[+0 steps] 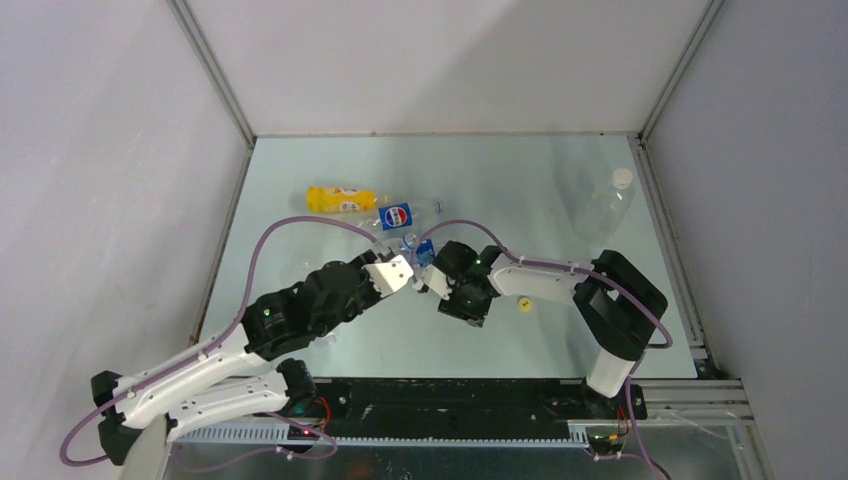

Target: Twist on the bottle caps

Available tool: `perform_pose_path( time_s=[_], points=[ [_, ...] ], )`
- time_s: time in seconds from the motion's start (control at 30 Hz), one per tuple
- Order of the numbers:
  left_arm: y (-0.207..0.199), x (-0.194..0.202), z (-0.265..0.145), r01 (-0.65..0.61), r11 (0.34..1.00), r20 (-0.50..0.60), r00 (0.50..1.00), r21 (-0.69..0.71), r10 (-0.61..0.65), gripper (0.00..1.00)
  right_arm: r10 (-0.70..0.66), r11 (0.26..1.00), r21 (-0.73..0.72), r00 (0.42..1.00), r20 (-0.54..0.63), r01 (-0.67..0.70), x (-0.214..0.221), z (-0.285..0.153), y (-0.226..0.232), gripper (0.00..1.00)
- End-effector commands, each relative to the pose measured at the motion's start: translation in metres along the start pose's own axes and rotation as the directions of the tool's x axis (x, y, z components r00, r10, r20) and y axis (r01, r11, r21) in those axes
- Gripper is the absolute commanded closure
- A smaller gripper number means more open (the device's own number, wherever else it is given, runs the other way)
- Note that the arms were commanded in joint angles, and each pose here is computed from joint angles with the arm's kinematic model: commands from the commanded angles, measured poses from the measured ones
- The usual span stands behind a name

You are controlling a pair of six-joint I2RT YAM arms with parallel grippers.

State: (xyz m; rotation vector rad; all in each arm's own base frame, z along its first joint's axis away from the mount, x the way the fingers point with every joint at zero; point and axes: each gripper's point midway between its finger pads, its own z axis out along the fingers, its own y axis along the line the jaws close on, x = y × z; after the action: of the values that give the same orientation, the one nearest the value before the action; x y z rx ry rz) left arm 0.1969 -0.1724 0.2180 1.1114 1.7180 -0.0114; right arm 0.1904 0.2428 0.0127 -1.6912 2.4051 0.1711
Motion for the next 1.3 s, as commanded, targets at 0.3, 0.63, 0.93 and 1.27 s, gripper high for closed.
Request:
perform_pose_path(
  time_s=[0.3, 0.63, 0.93, 1.27],
  points=[
    [0.007, -0.008, -0.012, -0.050, 0.998, 0.035, 0.998, 0.039, 0.049, 0.79, -0.020, 1.000, 0.003, 1.000, 0.010, 0.020, 0.002, -0.018, 0.003, 0.90],
    [-0.018, 0.002, -0.014, -0.139, 0.931, 0.047, 0.990, 0.338, 0.131, 0.76, -0.002, 1.000, 0.008, 0.949, 0.315, 0.000, -0.018, -0.113, 0.006, 1.00],
    [-0.049, -0.022, -0.019, -0.275, 0.794, 0.199, 0.960, 0.542, 0.196, 0.76, -0.324, 0.936, 0.132, 0.655, 0.683, 0.326, -0.044, -0.221, 0.043, 1.00],
    [-0.070, -0.049, -0.017, -0.306, 0.689, 0.287, 0.946, 0.657, 0.147, 0.77, -0.601, 0.763, 0.389, 0.346, 0.721, 0.516, -0.066, -0.266, 0.062, 1.00]
  ],
)
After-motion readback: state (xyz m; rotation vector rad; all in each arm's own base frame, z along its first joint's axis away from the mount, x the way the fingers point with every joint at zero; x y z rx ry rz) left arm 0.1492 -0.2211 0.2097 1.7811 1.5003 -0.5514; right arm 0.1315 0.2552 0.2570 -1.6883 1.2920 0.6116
